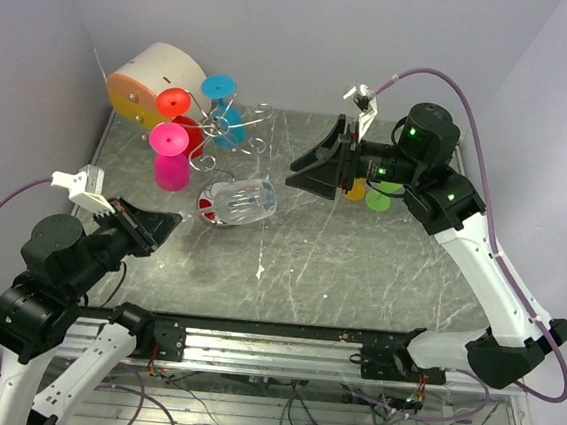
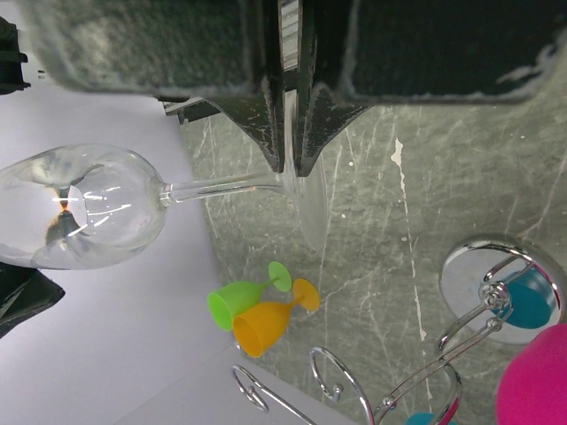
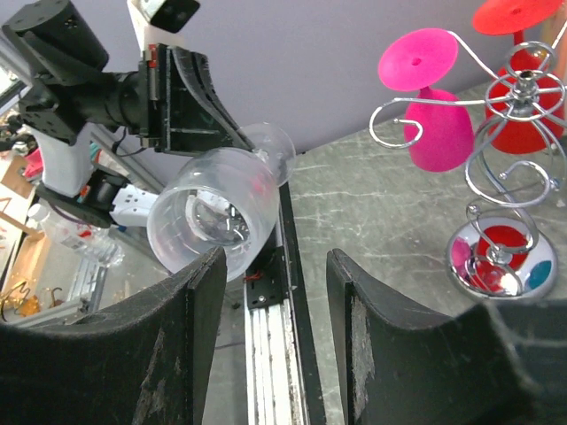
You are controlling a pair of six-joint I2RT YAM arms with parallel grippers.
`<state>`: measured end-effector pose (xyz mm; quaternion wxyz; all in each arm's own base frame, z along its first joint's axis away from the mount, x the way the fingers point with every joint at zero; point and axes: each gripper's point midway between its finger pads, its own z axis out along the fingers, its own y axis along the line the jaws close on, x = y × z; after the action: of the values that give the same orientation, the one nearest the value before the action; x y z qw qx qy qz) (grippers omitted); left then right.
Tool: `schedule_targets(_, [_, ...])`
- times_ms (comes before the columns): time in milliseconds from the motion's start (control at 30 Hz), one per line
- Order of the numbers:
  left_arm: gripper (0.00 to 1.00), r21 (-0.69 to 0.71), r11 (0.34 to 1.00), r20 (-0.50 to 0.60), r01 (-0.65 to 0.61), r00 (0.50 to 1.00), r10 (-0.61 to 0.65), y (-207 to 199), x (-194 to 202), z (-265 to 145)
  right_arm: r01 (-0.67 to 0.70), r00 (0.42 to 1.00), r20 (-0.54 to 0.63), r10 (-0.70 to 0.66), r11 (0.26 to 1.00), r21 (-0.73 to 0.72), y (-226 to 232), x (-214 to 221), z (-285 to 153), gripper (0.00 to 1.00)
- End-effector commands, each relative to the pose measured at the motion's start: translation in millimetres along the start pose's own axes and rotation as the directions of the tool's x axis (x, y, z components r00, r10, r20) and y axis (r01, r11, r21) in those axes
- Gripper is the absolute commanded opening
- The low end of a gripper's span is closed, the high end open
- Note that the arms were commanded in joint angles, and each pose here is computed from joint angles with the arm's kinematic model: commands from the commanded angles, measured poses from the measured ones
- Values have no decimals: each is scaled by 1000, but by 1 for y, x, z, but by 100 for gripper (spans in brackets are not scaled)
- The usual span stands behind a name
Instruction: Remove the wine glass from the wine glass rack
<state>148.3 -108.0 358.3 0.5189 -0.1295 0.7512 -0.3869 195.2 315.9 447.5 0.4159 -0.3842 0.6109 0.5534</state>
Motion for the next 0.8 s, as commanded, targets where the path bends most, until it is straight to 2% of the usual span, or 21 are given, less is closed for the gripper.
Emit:
schedule_targets(0, [7, 116, 993, 54, -13, 999, 7, -30, -19, -1, -9, 1000, -6, 9, 998, -55, 7, 1, 2, 46])
schedule_targets(467, [7, 139, 990, 34, -13, 999, 8, -39, -22, 12, -6, 998, -63, 3, 999, -41, 10, 16, 30, 45])
schedule_targets(533, [7, 138, 990, 31, -14, 999, 10, -39, -22, 13, -4, 997, -75, 3, 1000, -26, 10, 18, 37, 37])
schedule_targets(567, [7, 137, 991, 31, -14, 999, 10, -39, -22, 13, -5, 997, -81, 3, 1000, -19, 10, 20, 40, 28])
schedule_targets(633, [7, 131, 991, 29, -15, 1000, 11, -38, -22, 14, -10, 997, -81, 11, 1000, 14, 4, 19, 42, 0])
schedule_targets(700, [10, 117, 993, 30, -14, 1000, 10, -36, -22, 14, -2, 998, -65, 7, 997, 83, -6, 13, 41, 0])
schedule_targets(767, [23, 95, 995, 27, -11, 1000, 9, -32, -22, 15, 15, 999, -44, -7, 984, 175, -20, 6, 35, 0])
